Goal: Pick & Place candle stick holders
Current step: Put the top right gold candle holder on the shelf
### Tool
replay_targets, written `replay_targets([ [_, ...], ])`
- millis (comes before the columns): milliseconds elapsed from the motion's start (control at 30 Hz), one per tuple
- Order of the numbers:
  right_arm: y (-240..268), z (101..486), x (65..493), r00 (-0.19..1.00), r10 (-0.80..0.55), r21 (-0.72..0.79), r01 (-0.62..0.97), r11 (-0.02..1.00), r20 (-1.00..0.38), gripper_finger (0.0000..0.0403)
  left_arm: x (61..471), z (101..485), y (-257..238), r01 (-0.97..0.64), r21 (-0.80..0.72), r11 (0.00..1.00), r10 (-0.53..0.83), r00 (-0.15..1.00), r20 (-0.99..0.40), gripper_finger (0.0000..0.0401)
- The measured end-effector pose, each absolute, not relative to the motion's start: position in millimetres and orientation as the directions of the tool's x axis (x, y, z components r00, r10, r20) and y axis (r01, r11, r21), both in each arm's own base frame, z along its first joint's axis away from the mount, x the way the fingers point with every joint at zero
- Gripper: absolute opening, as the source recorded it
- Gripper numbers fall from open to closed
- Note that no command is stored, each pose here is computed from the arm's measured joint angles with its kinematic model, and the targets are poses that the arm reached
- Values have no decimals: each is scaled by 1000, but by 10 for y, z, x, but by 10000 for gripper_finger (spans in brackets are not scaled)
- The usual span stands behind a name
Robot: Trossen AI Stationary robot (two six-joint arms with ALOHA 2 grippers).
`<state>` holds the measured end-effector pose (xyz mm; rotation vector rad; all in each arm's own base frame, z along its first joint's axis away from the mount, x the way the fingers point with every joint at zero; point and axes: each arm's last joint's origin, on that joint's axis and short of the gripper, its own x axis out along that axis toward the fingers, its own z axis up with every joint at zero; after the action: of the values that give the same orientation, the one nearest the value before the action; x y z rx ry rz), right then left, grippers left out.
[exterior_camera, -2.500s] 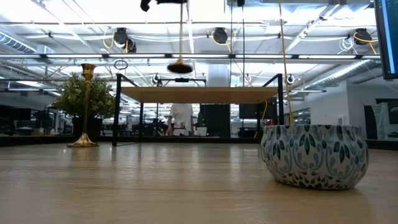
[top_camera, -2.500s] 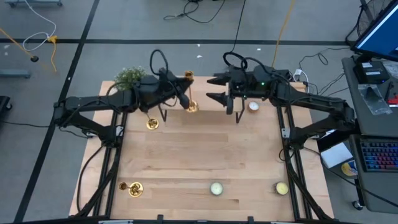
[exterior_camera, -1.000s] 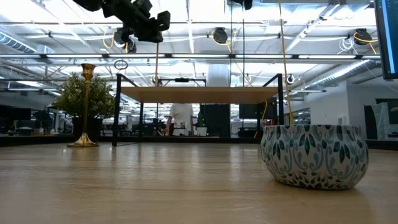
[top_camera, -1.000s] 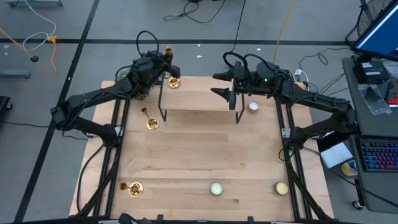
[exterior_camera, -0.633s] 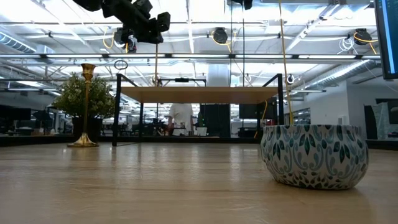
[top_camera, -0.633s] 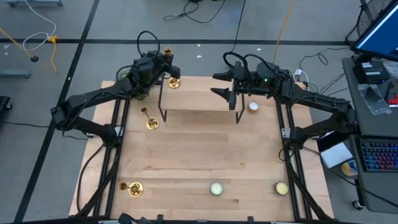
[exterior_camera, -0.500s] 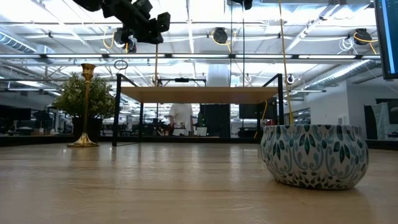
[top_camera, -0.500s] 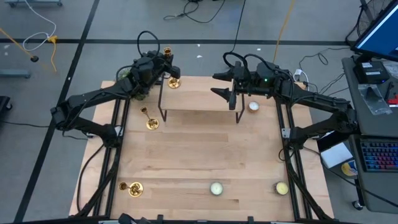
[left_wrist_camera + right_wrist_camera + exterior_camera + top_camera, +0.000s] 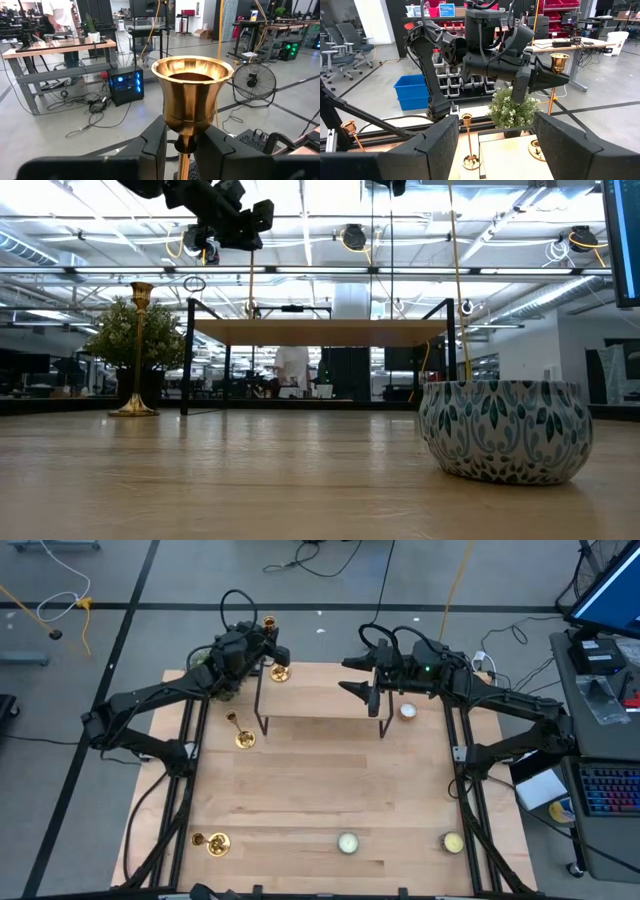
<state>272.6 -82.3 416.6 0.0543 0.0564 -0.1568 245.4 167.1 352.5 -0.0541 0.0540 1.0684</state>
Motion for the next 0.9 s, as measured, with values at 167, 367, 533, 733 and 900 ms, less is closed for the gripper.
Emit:
replay_targets([
  [167,-823,4166,2726,986,-154,50,158,986,-60,249,2452,3525,1672,-881,-17,474,878,474,-70,86],
  [367,-823,4166,2726,986,-154,50,158,986,-60,249,2453,3526,1669,-880,-17,475,878,474,-70,86],
  [533,-823,4167,2726,986,-154,50,158,986,-60,249,2454,3527,1667,-880,-16,475,877,475,-70,86],
  [733,-823,4166,2726,986,-154,50,158,986,-60,249,2451,3527,1668,-885,2,465,883,464,-69,86],
  [900,-823,4166,2726,986,-154,50,157,986,-60,249,2446,3527,1671,-894,16,448,893,446,-68,86],
])
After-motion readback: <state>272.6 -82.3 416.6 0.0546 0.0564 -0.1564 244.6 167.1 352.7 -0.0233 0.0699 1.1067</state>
